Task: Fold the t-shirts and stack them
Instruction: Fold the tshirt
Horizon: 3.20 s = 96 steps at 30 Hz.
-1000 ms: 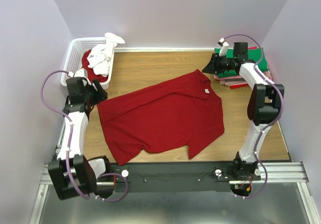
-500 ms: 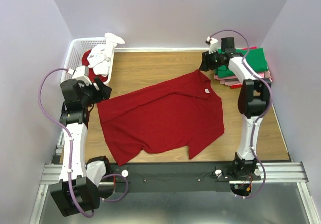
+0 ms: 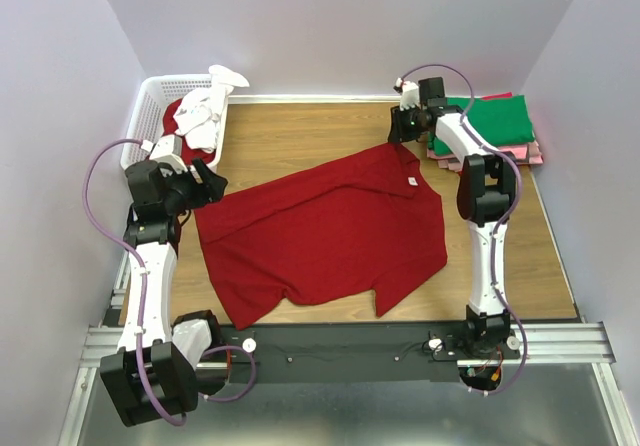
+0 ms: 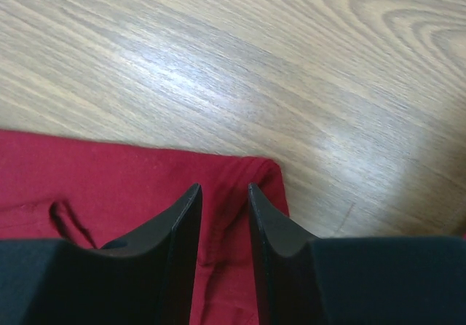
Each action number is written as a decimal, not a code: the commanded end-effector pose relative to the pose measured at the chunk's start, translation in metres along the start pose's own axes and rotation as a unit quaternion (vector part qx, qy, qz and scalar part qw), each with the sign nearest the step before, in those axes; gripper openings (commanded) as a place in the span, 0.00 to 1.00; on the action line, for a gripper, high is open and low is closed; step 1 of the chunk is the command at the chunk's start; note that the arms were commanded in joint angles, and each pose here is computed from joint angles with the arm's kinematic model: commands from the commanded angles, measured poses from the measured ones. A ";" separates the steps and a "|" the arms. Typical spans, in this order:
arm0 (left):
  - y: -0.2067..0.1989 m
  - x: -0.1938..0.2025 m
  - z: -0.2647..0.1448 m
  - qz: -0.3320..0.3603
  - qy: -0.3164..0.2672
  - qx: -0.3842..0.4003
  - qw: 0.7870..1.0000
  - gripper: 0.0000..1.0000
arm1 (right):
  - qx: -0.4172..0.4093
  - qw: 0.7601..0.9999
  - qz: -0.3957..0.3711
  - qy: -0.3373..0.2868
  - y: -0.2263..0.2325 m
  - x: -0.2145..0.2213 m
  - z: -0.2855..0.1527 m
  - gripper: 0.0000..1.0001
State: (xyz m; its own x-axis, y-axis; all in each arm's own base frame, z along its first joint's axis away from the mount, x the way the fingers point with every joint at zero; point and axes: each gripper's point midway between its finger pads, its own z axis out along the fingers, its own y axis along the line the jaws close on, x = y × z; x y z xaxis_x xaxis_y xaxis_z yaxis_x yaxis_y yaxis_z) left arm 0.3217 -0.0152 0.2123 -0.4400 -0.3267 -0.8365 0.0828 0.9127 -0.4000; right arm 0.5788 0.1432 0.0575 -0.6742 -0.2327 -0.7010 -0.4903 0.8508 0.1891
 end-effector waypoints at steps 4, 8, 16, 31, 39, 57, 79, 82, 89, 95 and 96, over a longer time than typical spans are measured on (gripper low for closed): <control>-0.001 0.013 0.006 -0.011 0.005 0.018 1.000 0.76 | 0.057 0.998 -0.034 0.023 -0.002 0.005 0.008 0.39; -0.001 0.014 0.006 -0.010 0.005 0.020 1.000 0.76 | 0.073 0.996 -0.046 0.033 -0.005 0.011 0.011 0.39; 0.000 0.014 0.007 -0.011 0.005 0.018 1.000 0.76 | 0.107 0.991 -0.056 0.048 -0.012 0.018 0.017 0.37; 0.001 0.016 0.007 -0.013 0.007 0.017 1.000 0.76 | 0.141 0.990 -0.030 0.013 -0.016 -0.010 -0.008 0.06; 0.001 0.017 0.007 -0.013 0.007 0.018 1.000 0.76 | 0.133 0.990 0.039 -0.034 -0.027 -0.033 -0.008 0.00; -0.006 0.017 0.008 -0.006 0.011 0.040 0.999 0.76 | 0.169 0.978 0.088 -0.087 -0.072 -0.056 0.015 0.03; -0.108 0.146 -0.055 -0.138 0.173 0.095 0.971 0.64 | -0.166 0.961 -0.205 -0.078 0.113 0.011 -0.127 1.00; -0.111 0.146 -0.055 -0.126 0.172 0.102 0.972 0.64 | -0.079 0.986 -0.147 -0.027 0.080 0.024 -0.110 0.96; -0.132 0.101 -0.052 -0.079 0.113 0.146 0.980 0.65 | 0.013 0.993 -0.120 0.017 0.039 0.032 -0.088 0.89; -0.135 0.048 -0.057 -0.012 0.041 0.130 0.991 0.65 | 0.043 0.987 -0.142 0.065 0.012 0.056 -0.061 0.82; -0.133 0.039 -0.057 0.000 0.027 0.121 0.992 0.65 | 0.041 0.987 -0.142 0.069 0.011 0.059 -0.058 0.81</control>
State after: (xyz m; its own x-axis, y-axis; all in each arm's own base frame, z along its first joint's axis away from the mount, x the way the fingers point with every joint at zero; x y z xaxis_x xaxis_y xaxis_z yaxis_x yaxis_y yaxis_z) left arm 0.2284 -0.1501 0.2295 -0.5996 -0.3541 -0.7177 0.2623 0.7603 -0.5943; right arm 0.4909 0.1265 0.0710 -0.5727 -0.4848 -0.6611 -0.6470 0.7625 0.0013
